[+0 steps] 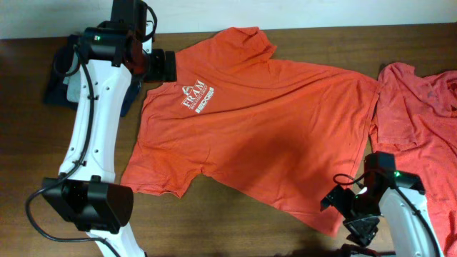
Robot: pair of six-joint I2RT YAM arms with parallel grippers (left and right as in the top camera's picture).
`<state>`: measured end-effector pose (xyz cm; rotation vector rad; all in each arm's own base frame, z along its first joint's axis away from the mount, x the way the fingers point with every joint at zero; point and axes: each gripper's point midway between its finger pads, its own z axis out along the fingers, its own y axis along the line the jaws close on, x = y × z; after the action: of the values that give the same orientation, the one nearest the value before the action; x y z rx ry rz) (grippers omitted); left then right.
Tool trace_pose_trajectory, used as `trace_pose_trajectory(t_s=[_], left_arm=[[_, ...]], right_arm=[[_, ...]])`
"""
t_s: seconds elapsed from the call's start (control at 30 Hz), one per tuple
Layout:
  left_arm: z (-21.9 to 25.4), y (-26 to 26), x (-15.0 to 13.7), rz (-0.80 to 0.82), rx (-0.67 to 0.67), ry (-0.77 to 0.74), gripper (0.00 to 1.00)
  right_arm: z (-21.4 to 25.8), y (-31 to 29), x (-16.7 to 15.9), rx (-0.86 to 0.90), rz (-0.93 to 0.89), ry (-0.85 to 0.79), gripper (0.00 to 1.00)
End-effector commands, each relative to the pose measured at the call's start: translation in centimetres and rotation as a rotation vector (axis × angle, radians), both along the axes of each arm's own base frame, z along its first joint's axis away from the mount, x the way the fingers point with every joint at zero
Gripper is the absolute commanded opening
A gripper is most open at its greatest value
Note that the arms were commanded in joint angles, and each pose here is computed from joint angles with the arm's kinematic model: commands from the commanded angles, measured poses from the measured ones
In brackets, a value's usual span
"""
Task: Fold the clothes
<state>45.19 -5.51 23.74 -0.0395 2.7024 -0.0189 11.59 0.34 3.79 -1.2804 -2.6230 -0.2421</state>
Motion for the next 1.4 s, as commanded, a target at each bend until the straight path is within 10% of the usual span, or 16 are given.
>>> trace_pose_trajectory(t_s=[0.0, 1.37], left_arm=[[1.3, 0.2, -0.5, 0.015, -0.016, -0.026, 0.99], [1.3, 0.2, -0.5, 0.015, -0.016, -0.026, 0.99]], right_arm=[[-1.3, -0.3, -0.7, -0.035, -0.067, 0.033, 0.93], [-4.6, -0.2, -0.8, -0.048, -0.111, -0.015, 0.5]])
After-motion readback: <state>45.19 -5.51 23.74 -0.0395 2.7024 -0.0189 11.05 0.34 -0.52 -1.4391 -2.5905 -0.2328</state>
